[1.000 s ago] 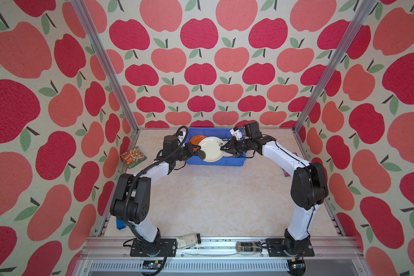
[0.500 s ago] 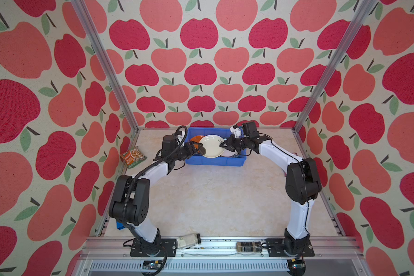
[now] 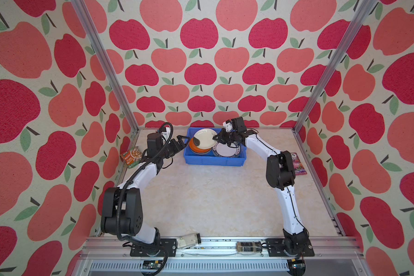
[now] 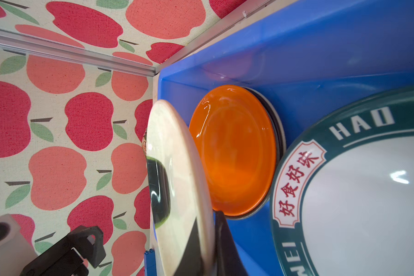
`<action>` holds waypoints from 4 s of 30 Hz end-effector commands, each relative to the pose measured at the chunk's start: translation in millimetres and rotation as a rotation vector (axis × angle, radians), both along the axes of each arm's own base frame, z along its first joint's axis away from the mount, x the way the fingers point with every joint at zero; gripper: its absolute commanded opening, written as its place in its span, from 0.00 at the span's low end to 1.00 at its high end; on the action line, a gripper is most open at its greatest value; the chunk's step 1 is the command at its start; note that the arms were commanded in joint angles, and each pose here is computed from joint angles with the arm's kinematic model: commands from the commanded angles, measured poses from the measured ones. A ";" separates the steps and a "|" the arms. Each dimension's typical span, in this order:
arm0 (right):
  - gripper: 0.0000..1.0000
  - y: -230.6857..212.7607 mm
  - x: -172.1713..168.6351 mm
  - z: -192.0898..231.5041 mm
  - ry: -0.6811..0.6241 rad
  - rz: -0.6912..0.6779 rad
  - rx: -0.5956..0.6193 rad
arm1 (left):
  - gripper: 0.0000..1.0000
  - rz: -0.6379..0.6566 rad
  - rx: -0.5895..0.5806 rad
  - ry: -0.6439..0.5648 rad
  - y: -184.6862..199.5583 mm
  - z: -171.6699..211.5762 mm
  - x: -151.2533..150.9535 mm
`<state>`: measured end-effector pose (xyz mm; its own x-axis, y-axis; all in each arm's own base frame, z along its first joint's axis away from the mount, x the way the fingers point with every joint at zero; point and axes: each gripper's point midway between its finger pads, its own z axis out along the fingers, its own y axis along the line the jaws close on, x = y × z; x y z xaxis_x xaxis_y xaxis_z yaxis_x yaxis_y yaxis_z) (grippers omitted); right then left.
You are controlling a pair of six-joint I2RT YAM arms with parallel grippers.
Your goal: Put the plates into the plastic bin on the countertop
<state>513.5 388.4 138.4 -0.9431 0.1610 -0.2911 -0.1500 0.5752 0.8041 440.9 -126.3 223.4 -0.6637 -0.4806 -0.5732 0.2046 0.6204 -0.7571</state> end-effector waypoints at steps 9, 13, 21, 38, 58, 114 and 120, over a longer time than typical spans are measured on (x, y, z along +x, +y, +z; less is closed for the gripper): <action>0.00 19.9 15.1 -30.0 0.058 -0.019 -0.007 | 0.99 0.000 0.023 -0.002 6.1 -10.5 -3.5; 0.00 25.5 17.8 -34.9 0.063 -0.019 -0.004 | 0.99 -0.006 0.016 0.008 5.4 -15.0 -2.2; 0.00 34.4 18.7 -48.0 0.077 -0.014 -0.015 | 0.99 -0.008 -0.003 0.022 4.2 -21.4 -2.1; 0.34 28.5 10.5 -33.5 0.018 0.005 -0.122 | 0.99 -0.007 -0.001 0.012 3.8 -17.0 -0.6; 0.38 2.5 -7.3 -23.1 -0.025 0.032 -0.276 | 0.99 -0.015 -0.002 0.012 -2.2 -19.7 5.2; 0.09 25.7 -4.6 -55.4 0.005 0.063 -0.207 | 0.99 -0.019 -0.026 0.055 0.7 -44.3 13.9; 0.09 31.0 4.2 12.9 -0.125 0.085 -0.089 | 0.99 -0.011 -0.014 0.035 1.9 -37.6 12.1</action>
